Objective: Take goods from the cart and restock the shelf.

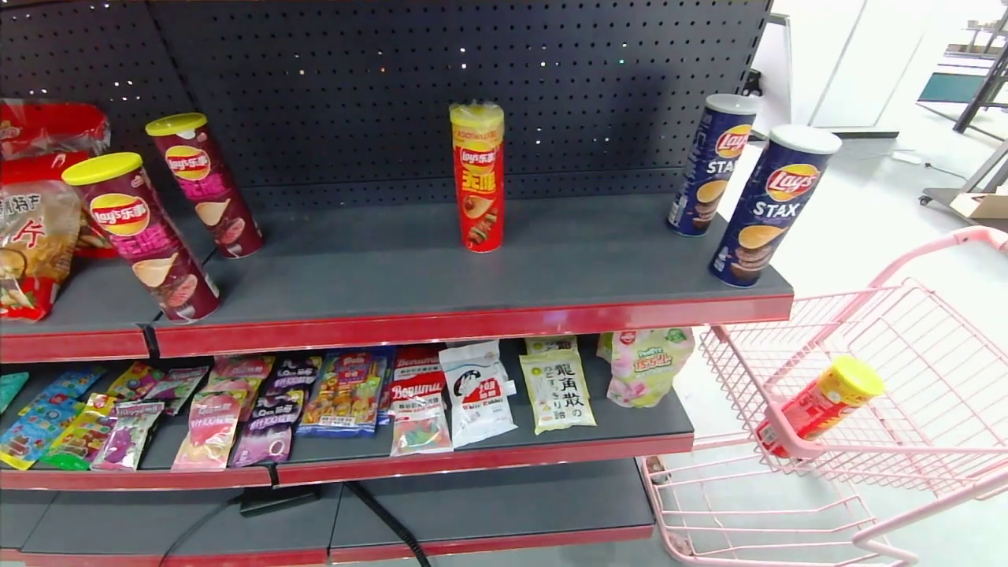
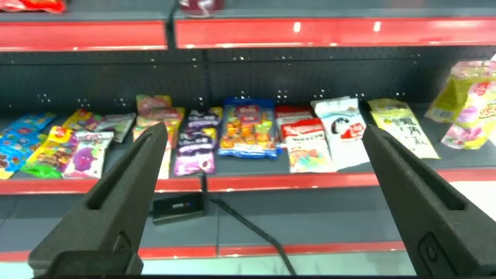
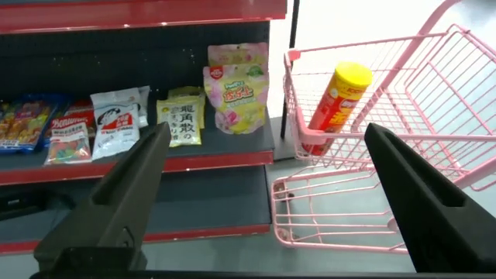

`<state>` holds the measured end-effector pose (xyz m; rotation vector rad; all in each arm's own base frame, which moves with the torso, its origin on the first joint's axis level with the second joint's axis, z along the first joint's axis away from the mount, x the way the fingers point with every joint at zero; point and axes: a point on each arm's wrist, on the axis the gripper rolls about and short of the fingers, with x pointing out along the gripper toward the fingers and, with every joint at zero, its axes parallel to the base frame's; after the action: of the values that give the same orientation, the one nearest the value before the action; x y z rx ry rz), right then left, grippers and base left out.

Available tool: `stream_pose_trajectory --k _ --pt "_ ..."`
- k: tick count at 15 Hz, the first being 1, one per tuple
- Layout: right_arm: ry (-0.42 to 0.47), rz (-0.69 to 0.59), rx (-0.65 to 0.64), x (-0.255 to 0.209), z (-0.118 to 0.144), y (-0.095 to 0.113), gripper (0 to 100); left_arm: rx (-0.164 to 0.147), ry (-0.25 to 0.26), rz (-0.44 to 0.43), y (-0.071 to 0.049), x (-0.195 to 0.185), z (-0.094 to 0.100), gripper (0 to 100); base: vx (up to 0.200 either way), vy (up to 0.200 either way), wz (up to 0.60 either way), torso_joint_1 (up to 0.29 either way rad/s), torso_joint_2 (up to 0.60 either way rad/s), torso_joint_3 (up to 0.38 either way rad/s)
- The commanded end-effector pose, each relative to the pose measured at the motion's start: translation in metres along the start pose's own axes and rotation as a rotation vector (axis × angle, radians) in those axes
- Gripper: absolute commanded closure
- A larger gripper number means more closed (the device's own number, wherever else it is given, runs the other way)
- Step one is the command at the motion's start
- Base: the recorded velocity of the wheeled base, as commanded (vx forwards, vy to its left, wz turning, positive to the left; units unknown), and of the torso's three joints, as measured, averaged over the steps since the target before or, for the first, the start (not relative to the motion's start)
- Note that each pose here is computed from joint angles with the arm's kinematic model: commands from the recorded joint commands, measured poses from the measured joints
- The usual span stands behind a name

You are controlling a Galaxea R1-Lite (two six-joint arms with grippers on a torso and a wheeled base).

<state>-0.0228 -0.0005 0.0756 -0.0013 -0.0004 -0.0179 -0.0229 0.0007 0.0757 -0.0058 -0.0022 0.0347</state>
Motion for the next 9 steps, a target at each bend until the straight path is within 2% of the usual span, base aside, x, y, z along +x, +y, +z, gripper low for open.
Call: stream_pose_trajectory --k 1,9 --pt "0.000 -0.001 0.001 0.0000 -0.0001 0.0000 0 0.000 0.001 -0.001 0.0000 0.0001 -0.0001 0 0.000 -0.200 0.00 -0.002 0.00 0.002" --pt "0.000 -0.001 0.001 0.0000 -0.0001 0.0000 0 0.000 0.001 0.001 0.0000 0.0001 -0.0001 0 0.000 -0.200 0.00 0.003 0.00 0.001"
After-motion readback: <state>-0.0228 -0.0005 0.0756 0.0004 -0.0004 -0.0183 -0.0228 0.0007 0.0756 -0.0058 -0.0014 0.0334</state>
